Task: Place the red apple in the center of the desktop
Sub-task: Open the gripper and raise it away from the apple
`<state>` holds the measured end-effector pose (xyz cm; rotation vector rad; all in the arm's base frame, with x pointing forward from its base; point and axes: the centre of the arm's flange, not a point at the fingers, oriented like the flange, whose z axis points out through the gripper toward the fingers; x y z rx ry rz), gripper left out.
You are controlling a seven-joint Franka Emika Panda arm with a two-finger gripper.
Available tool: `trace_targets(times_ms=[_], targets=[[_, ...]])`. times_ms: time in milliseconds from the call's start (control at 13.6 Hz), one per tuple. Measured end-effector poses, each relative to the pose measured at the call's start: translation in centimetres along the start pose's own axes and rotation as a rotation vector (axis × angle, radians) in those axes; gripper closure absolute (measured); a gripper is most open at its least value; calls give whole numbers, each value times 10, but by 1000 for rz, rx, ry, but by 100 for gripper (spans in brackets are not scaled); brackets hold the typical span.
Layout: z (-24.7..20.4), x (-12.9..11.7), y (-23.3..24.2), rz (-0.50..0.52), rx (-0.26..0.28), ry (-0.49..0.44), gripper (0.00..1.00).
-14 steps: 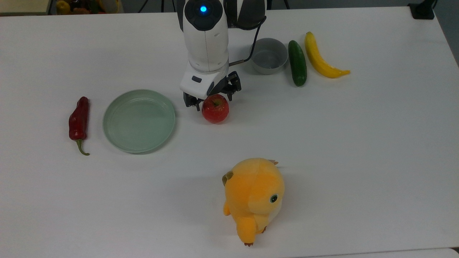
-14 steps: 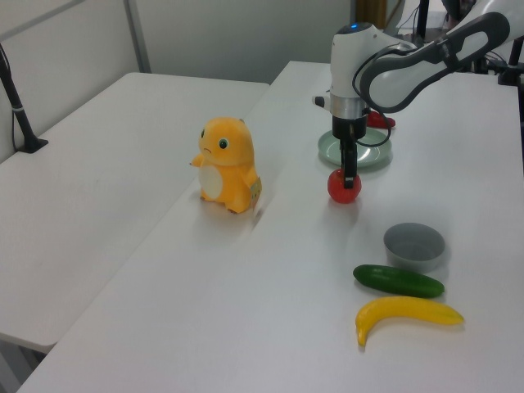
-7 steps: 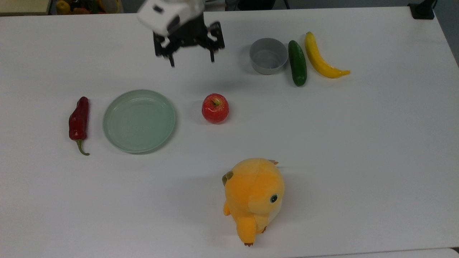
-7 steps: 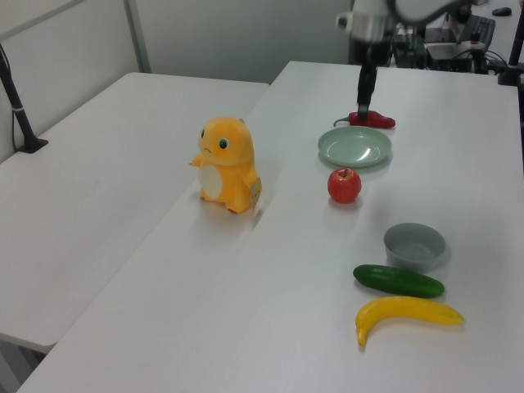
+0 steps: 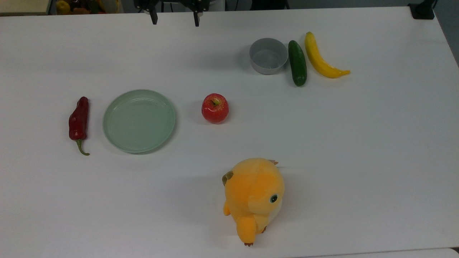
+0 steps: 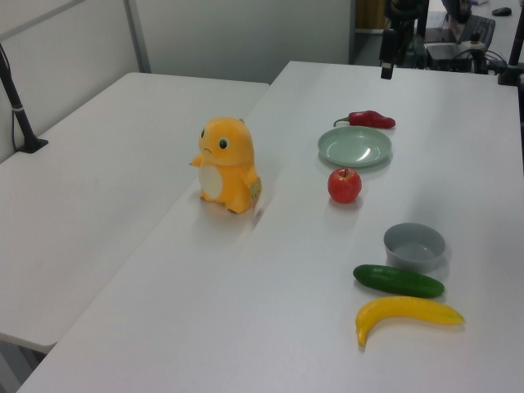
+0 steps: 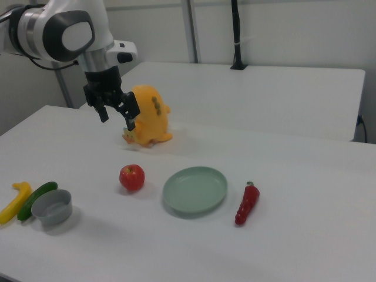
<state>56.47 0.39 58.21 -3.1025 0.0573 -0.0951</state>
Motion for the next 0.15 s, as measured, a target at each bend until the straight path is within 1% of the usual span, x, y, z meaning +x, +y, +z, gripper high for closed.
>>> trace_targets(times_ms=[147], targets=[[3, 1, 2, 4, -1, -6, 0]])
